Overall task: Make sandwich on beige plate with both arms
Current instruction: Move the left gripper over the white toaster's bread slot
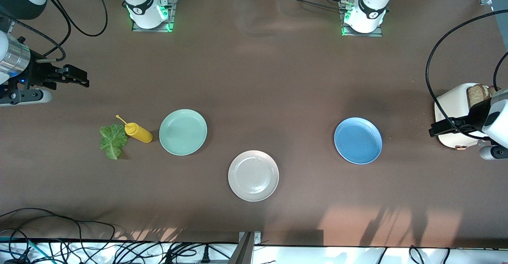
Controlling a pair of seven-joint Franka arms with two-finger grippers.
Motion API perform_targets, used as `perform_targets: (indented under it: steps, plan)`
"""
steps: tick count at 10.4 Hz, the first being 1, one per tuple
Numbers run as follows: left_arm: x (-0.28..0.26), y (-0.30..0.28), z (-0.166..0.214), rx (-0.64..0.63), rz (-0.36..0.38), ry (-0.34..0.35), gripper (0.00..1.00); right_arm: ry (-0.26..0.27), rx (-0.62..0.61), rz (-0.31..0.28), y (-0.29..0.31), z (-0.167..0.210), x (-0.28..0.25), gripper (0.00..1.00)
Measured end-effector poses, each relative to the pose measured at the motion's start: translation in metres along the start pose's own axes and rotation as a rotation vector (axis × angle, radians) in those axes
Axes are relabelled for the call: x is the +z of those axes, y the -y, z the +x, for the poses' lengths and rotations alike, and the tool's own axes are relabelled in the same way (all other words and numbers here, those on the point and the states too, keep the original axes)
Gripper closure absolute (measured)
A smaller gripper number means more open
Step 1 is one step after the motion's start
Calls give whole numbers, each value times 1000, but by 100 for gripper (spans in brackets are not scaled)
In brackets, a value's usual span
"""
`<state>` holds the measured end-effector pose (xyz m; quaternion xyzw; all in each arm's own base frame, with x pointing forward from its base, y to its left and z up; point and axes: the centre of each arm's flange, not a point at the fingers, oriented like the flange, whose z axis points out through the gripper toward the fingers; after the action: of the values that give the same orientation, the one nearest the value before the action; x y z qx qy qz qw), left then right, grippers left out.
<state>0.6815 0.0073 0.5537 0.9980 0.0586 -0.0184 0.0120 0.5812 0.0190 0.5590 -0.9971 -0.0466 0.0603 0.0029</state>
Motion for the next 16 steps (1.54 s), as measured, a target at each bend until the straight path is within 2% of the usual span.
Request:
perform_targets:
  steps: [4,7,16]
  plan:
    - [1,0,0,0,0,1,0,-11,11,-19,-8,1,1,0]
    - [1,1,0,-1,0,1,0,-10,39,-19,-25,0,2,0]
    - [5,7,2,-10,4,7,0,0,38,-18,-25,2,9,0]
